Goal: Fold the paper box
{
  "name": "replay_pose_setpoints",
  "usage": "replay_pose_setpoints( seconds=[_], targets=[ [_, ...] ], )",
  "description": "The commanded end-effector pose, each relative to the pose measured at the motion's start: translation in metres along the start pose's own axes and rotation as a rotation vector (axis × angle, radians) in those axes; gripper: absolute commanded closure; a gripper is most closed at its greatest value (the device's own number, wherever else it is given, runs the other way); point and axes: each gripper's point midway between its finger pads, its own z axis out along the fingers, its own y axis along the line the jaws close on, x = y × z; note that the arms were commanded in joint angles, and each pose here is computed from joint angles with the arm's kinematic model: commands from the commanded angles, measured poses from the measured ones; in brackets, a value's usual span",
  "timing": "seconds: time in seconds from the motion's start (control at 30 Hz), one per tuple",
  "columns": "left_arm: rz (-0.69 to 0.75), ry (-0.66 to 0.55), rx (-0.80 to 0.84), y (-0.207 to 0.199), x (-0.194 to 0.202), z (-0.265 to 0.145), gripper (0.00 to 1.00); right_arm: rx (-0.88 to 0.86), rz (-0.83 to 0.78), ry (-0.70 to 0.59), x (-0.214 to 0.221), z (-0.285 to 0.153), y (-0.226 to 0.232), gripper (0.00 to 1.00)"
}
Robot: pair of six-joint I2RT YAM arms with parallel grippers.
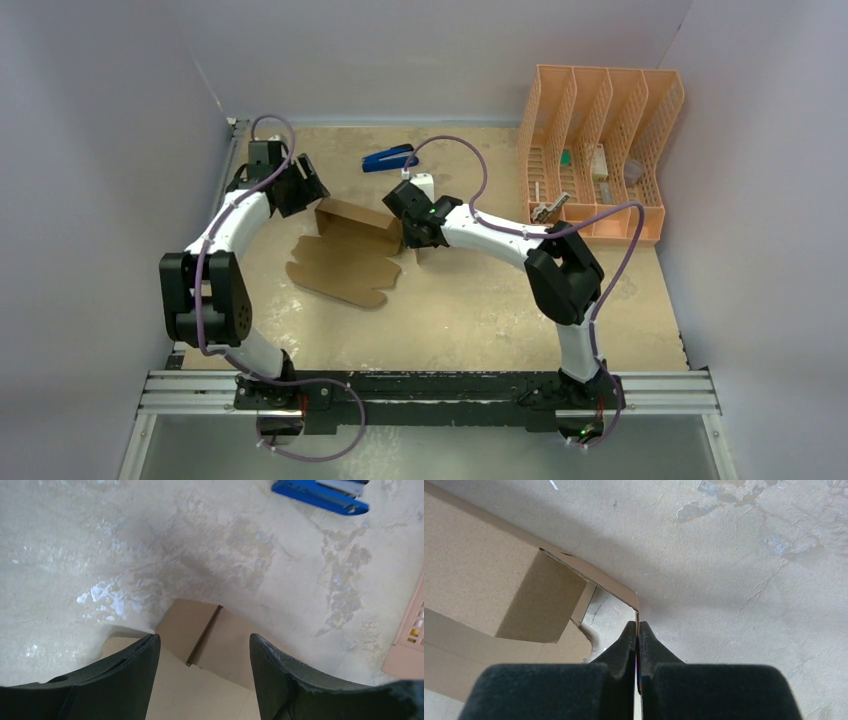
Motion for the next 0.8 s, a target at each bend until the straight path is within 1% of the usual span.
replay_pose_setpoints(
  seconds=[0.0,0.13,0.17,0.27,0.33,0.47,0.77],
  targets=[
    [0.015,-0.022,0.020,0.001,0.001,-0.004,0.37,-0.004,-0.012,-0.071,-0.024,-0.021,-0.002,1.00],
    [0.003,0.006,0.039,0.003,0.014,0.001,0.46,-0.007,-0.020,-0.077,-0.027,-0.023,0.000,1.00],
    [-0.002,0.014,0.049,0.002,0.018,0.001,0.51,-0.005,-0.022,-0.078,-0.028,-0.023,-0.001,1.00],
    [-0.027,0.031,0.082,0.001,0.031,0.000,0.60,-0.008,-0.022,-0.078,-0.030,-0.025,0.001,1.00],
    [-0.047,0.032,0.104,-0.001,0.039,-0.004,0.64,-0.009,-0.021,-0.076,-0.031,-0.025,0.002,1.00],
    [-0.080,0.014,0.143,-0.003,0.051,-0.015,0.67,-0.027,-0.019,-0.048,-0.029,-0.028,0.006,1.00],
    [-0.106,-0.017,0.204,-0.004,0.070,-0.030,0.67,-0.060,-0.026,0.014,-0.032,-0.036,0.020,1.00]
  ],
)
